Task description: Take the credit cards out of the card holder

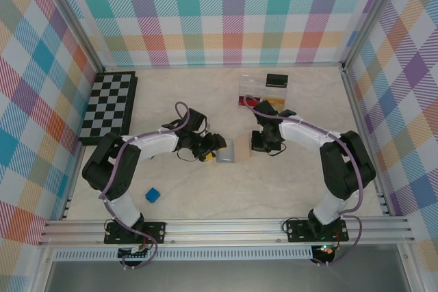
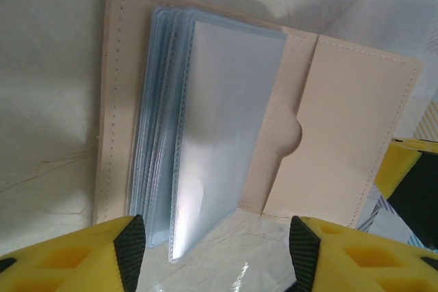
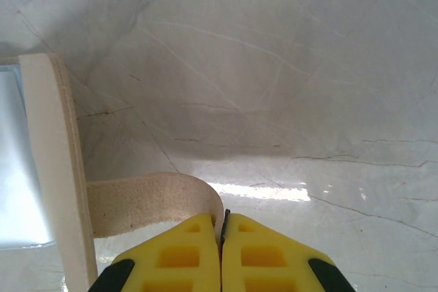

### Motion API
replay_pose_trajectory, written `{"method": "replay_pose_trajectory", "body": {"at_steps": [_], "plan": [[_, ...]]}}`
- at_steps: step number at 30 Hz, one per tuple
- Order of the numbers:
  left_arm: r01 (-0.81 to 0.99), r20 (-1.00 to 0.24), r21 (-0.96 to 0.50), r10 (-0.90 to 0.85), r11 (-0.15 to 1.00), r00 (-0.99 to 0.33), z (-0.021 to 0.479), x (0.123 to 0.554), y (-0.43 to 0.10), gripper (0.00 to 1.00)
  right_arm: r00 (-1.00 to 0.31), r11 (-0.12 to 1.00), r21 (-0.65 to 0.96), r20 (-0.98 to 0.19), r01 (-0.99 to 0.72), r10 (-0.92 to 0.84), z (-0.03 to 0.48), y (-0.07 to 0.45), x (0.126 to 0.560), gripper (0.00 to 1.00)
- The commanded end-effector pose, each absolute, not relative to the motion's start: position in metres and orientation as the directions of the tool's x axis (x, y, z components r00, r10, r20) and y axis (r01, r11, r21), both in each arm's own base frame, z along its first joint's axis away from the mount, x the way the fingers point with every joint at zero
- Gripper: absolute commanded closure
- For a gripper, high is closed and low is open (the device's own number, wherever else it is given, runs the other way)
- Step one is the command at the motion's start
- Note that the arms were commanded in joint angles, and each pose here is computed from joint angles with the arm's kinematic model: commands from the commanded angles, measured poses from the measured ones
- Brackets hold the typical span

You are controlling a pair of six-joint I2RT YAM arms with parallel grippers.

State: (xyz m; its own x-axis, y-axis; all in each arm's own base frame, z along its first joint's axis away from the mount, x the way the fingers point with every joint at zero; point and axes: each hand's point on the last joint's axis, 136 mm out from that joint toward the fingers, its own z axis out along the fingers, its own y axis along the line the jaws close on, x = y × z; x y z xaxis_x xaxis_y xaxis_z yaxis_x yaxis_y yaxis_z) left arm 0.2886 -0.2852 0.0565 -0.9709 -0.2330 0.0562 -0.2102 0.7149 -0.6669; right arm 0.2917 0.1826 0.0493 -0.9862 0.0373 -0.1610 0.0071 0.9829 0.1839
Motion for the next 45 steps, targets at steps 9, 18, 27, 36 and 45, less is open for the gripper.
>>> {"method": "replay_pose_trajectory", "body": {"at_steps": [9, 18, 27, 36, 45], "plan": [[-0.200, 0.089, -0.706, -0.194, 0.680, -0.977, 0.060, 0.287, -0.305, 0.46, -0.991, 0.981, 0.190, -0.126, 0.024, 0.048, 0.039, 0.184, 0.288, 0.94], [-0.170, 0.082, -0.762, -0.167, 0.625, -0.983, 0.072, 0.292, -0.322, 0.52, -0.992, 0.968, 0.252, -0.121, 0.012, 0.043, 0.039, 0.195, 0.288, 0.94], [-0.064, 0.024, -0.764, -0.071, 0.642, -0.997, 0.075, 0.292, -0.351, 0.52, -0.989, 0.963, 0.266, -0.119, 0.052, 0.086, 0.035, 0.196, 0.289, 0.94], [-0.043, 0.015, -0.751, -0.047, 0.659, -0.999, 0.065, 0.299, -0.371, 0.52, -0.983, 0.962, 0.258, -0.129, 0.093, 0.129, 0.033, 0.189, 0.289, 0.93], [-0.081, 0.029, -0.693, -0.085, 0.716, -0.996, 0.034, 0.300, -0.361, 0.55, -0.967, 0.955, 0.266, -0.177, 0.130, 0.181, 0.046, 0.176, 0.290, 0.79]]}}
